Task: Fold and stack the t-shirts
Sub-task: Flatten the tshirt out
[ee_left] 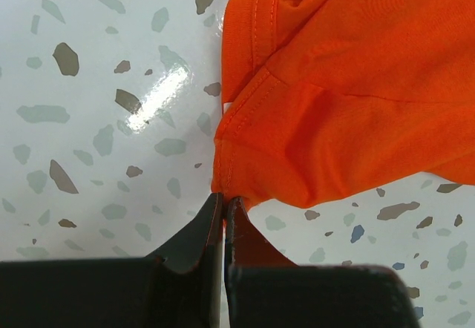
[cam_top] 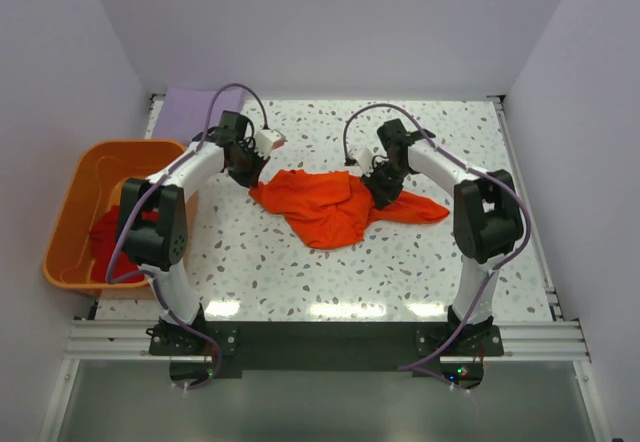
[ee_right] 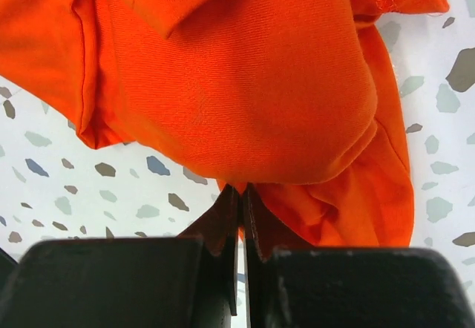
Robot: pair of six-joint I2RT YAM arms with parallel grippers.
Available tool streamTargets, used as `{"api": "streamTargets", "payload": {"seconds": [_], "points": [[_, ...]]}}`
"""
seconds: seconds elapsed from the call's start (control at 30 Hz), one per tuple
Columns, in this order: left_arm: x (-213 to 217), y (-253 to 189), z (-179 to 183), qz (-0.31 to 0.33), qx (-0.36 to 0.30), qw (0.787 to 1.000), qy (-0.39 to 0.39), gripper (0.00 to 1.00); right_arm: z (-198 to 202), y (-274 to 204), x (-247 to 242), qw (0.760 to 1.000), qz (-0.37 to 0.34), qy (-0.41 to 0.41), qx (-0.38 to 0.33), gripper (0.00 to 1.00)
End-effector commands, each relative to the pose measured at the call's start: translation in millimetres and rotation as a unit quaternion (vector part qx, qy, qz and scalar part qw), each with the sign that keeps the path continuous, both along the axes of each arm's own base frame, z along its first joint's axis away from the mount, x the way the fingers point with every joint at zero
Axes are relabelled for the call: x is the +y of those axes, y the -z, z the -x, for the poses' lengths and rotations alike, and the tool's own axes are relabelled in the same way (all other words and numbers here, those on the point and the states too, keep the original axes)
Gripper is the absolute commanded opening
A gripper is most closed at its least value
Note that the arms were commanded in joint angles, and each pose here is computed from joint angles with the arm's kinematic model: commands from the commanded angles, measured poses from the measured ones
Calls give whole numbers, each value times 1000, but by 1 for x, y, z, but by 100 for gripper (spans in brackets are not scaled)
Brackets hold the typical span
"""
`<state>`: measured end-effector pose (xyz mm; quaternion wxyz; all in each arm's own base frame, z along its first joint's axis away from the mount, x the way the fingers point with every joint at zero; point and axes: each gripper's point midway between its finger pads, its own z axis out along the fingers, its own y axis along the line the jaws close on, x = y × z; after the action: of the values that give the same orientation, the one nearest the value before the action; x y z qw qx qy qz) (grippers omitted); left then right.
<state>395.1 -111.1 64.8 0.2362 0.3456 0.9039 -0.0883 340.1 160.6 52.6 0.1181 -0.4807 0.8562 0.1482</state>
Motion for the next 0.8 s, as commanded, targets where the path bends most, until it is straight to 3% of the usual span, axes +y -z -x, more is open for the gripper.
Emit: {"api": "streamTargets", "payload": {"seconds": [0.0, 0.13, 0.2, 0.3, 0.57, 0.67, 0.7, 0.73, 0.77], "points": [[-2, -12, -10, 11, -14, 1000, -9, 0, -8, -19, -5, 999, 3, -4, -38, 0], [19, -34, -9, 14, -36, 999, -27, 0, -2, -65, -53, 997, 17, 30, -67, 0], [32, -33, -1, 9, -35, 999, -28, 0, 4, -78, -100, 995, 40, 47, -75, 0], [39, -30, 18, -6, -35, 999, -14, 0, 23, -68, -149, 994, 76, 51, -53, 0], [65, 5, 43, -70, -26, 997, -23, 0, 60, -17, -182, 992, 125, 27, -16, 0], [51, -4, 50, -43, -15, 999, 27, 1, 74, -20, -181, 992, 122, 12, 6, 0], [42, -16, 50, -23, -26, 998, 55, 9, 84, -23, -180, 993, 118, 1, 24, 6], [22, -29, 51, 29, -34, 996, 82, 28, 88, -29, -175, 994, 105, -2, 24, 36], [11, -50, 39, 55, -62, 993, 89, 37, 88, -36, -173, 995, 93, -3, 21, 47]]}}
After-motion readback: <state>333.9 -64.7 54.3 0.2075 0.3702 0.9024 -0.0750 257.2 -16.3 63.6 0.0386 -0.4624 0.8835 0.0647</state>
